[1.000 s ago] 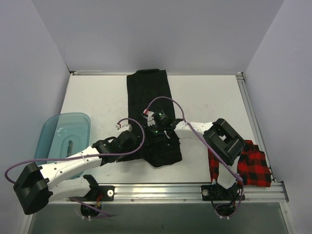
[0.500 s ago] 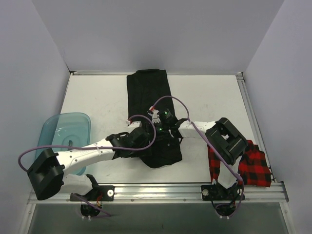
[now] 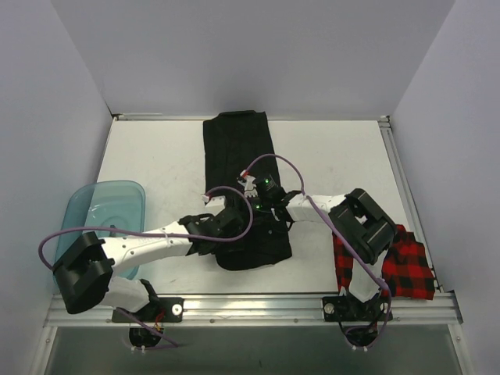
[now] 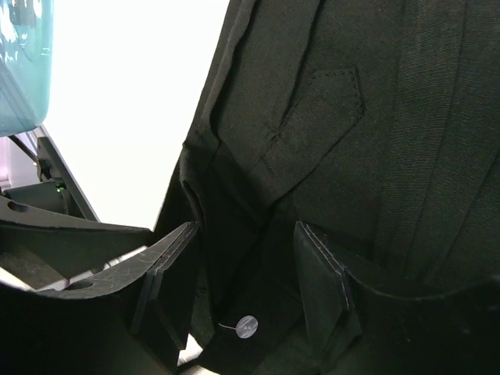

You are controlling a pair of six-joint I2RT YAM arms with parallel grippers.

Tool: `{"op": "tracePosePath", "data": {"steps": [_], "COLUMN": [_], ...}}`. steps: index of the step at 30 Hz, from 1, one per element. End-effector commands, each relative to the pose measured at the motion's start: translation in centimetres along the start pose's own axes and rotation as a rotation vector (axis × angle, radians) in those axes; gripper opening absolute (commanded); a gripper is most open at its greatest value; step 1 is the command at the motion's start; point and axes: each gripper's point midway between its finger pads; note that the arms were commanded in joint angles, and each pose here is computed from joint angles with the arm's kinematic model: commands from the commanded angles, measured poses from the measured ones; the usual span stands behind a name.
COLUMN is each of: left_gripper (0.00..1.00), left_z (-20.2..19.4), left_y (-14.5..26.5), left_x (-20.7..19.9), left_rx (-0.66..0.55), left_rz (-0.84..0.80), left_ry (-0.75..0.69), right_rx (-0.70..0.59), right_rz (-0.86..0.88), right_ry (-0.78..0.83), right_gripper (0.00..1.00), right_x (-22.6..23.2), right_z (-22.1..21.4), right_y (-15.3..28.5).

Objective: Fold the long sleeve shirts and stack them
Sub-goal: Fold the shirt

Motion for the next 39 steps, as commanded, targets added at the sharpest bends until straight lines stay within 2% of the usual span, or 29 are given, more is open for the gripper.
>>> {"op": "tracePosePath", "data": {"steps": [1, 4, 6, 7, 8, 9, 11, 13, 16, 24, 28, 32, 39], "left_gripper": [0.96, 0.93, 0.87, 0.83, 0.7, 0.63, 0.52, 0.46, 0.42, 0.43, 0.52, 0.68, 0.69], "left_z": [-1.2, -3.2, -4.4, -4.8, -4.9, -5.3, -5.9, -6.4, -7.1, -7.0, -5.2, -2.2, 1.8], "left_y": [0.9, 0.9, 0.9, 0.9, 1.1, 1.1, 1.0, 0.7, 0.5, 1.0, 2.3, 4.8, 6.6], "left_x": [2.4, 4.5, 6.0, 6.5, 6.7, 7.2, 7.9, 8.8, 9.8, 10.6, 10.2, 8.7, 5.8], "left_rx": [-0.011, 0.001, 0.019, 0.024, 0.022, 0.027, 0.024, 0.032, 0.059, 0.034, -0.024, -0.1, -0.146], "left_rz": [0.059, 0.083, 0.116, 0.128, 0.127, 0.141, 0.15, 0.172, 0.182, 0.141, 0.082, -0.013, -0.1], "left_ry": [0.077, 0.117, 0.129, 0.148, 0.161, 0.169, 0.198, 0.234, 0.275, 0.357, 0.355, 0.328, 0.242], "right_rx": [-0.021, -0.015, -0.006, 0.007, 0.01, 0.022, 0.038, 0.067, 0.107, 0.192, 0.201, 0.105, -0.072], "right_rz": [0.008, 0.004, 0.005, -0.001, 0.005, 0.007, 0.01, -0.002, -0.02, -0.062, -0.11, -0.128, -0.227], "right_ry": [0.031, 0.052, 0.071, 0.087, 0.104, 0.119, 0.153, 0.176, 0.225, 0.298, 0.285, 0.264, 0.093], "right_gripper": [0.5, 0.51, 0.51, 0.51, 0.51, 0.51, 0.51, 0.5, 0.5, 0.5, 0.5, 0.5, 0.5], "right_x": [0.6, 0.8, 1.3, 1.3, 1.9, 2.2, 2.8, 3.3, 4.0, 4.7, 3.9, 4.5, 0.5], "right_z": [0.4, 0.2, 0.0, -0.3, -0.4, -0.8, -1.3, -2.3, -3.7, -6.8, -7.0, -5.1, -2.0], "right_y": [1.0, 1.1, 1.2, 1.2, 1.2, 1.1, 0.9, 0.6, 0.1, -0.8, 0.0, 3.3, 10.2]}}
Point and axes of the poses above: each gripper's point midway between its finger pads, its own y axis back along the fingers, its own x axis along the line the jaws close on, z = x × y, and after that the axes turned 14 degrees about -y, right-handed
